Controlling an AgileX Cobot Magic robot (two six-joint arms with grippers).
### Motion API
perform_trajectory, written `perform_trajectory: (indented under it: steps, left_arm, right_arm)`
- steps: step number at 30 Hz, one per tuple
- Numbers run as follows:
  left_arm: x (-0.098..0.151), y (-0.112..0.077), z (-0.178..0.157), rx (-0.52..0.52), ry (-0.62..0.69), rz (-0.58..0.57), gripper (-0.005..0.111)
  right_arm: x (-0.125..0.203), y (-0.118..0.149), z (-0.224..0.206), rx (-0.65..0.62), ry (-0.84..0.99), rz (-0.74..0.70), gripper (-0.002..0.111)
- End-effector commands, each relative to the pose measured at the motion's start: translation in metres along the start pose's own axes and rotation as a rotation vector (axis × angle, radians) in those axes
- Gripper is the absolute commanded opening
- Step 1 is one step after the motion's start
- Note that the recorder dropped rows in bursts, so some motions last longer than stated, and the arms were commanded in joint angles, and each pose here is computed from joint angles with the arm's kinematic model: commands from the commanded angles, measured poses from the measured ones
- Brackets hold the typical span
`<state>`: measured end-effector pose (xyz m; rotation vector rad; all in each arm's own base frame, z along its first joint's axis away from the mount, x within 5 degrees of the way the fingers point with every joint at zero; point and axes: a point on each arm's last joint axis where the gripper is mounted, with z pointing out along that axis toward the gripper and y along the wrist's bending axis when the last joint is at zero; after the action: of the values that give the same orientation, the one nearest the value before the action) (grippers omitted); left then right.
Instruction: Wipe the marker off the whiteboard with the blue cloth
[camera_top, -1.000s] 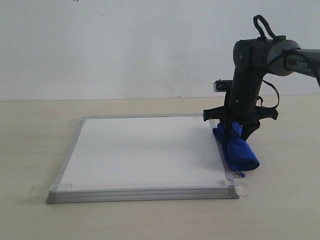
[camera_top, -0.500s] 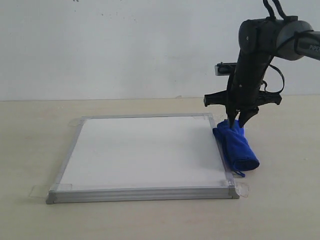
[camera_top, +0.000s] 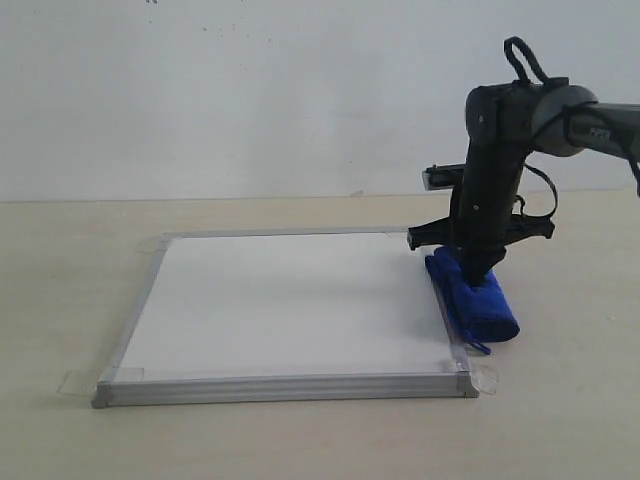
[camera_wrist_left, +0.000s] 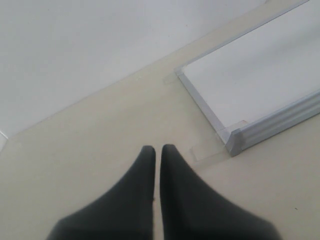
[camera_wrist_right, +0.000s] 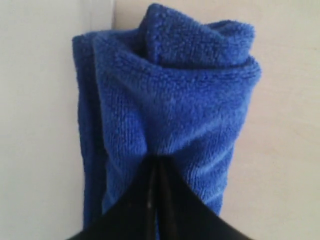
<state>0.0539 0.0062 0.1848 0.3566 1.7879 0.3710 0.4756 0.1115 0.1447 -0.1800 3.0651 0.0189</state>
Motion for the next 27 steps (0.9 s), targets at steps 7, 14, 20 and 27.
perform_trajectory:
  steps: [7,14,20,27]
  left_arm:
    - [0.001,0.000,0.000,-0.002,-0.002,0.003,0.004]
    - [0.001,0.000,0.000,-0.002,-0.002,0.003,0.004]
    - [0.001,0.000,0.000,-0.002,-0.002,0.003,0.004]
    - [0.001,0.000,0.000,-0.002,-0.002,0.003,0.004]
  right_arm:
    - [0.027,-0.003,-0.120,-0.025,-0.201,-0.063,0.000]
    - [0.161,-0.032,-0.076,0.137,-0.040,0.011,0.000]
    - [0.286,-0.037,-0.082,0.014,-0.271,0.061,0.000]
    - [0.333,-0.043,-0.118,-0.016,-0.491,0.069,0.000]
